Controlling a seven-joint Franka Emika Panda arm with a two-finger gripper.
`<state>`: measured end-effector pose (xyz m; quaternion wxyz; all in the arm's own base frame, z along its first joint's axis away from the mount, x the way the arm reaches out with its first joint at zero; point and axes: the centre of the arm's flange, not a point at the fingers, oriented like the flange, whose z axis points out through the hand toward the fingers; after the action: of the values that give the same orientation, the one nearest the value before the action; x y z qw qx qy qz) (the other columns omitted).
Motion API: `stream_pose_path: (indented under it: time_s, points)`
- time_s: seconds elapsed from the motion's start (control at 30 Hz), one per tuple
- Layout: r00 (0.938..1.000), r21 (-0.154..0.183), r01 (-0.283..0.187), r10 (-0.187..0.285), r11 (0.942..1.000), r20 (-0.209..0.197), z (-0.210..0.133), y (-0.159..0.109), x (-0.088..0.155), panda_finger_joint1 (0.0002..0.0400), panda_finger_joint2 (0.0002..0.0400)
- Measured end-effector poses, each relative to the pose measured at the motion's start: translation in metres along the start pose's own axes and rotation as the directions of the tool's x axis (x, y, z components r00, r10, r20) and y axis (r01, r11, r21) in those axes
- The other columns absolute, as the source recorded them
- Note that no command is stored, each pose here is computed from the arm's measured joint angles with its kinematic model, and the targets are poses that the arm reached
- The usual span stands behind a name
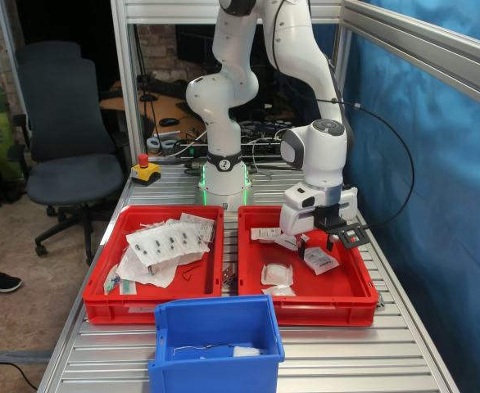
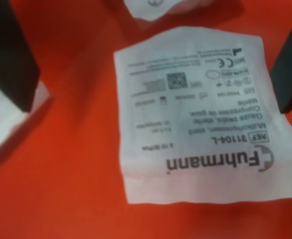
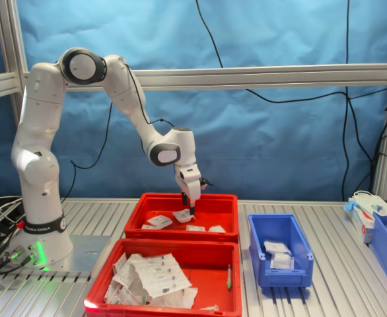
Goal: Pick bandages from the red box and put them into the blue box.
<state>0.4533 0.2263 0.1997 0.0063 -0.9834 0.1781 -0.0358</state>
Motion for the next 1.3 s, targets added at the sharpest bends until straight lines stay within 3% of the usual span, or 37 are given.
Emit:
stream_pose_path:
  time_s: [0.5,1.3]
  points:
    - [0.9988,-0.026,0.049,-0.049,0.9984,-0.002,0.035,-0.008,-0.021,0.04,0.04]
    - [0.9967,-0.043,0.082,-0.081,0.9957,0.008,0.047,-0.013,-0.035,0.04,0.04]
